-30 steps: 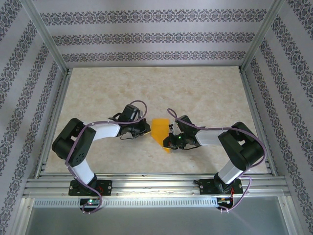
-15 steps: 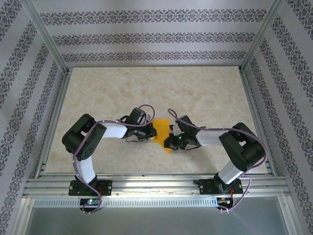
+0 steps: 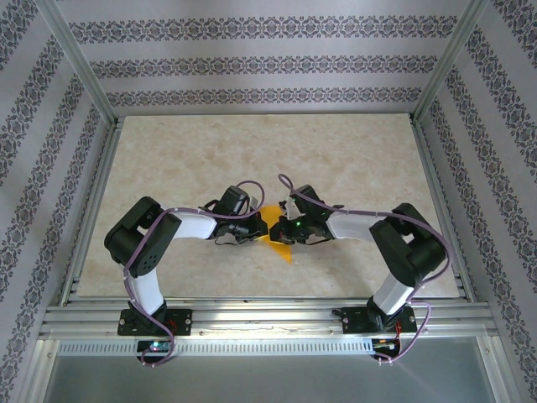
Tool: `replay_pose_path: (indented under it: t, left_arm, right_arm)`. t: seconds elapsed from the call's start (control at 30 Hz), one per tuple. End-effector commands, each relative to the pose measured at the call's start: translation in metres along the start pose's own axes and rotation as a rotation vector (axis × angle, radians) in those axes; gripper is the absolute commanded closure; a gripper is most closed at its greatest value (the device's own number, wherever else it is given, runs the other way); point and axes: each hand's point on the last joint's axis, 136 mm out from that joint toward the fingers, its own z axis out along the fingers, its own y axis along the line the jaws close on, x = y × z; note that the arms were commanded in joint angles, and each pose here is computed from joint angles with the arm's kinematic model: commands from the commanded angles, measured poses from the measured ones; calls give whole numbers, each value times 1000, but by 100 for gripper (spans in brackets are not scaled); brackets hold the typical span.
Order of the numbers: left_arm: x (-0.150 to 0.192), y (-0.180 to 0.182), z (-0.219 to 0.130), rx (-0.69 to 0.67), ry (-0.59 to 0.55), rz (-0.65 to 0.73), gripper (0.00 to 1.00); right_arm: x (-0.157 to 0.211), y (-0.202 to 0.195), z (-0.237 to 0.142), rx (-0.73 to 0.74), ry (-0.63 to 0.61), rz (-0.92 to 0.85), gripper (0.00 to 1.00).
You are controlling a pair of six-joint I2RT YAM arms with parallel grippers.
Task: Fold a paper plane with a square sheet of paper (pick it up from the middle)
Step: Third fold the triangle at the center of the table.
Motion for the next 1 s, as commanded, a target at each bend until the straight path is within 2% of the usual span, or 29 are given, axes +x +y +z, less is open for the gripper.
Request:
replay_pose_path:
  t: [0.0, 0.13, 0.3, 0.5, 0.83, 0.97]
  left_arm:
    - [12, 27, 1, -101, 21, -13, 99]
    - [13, 28, 2, -100, 28, -15, 100]
    - [14, 33, 2, -118, 23, -16, 100]
    - [14, 40, 2, -152, 26, -13, 100]
    - [15, 44, 1, -168, 26, -23, 100]
    - [15, 42, 0, -159, 20, -32, 100]
  right_arm:
    - [2, -1, 12, 8, 28, 10, 97]
    - [3, -9, 17, 32, 28, 11, 97]
    - [17, -37, 15, 85, 52, 57, 97]
    - [43, -39, 3, 28, 95, 94, 95]
    - [78, -64, -22, 46, 104, 132, 93]
    - [80, -66, -34, 35, 77, 139, 93]
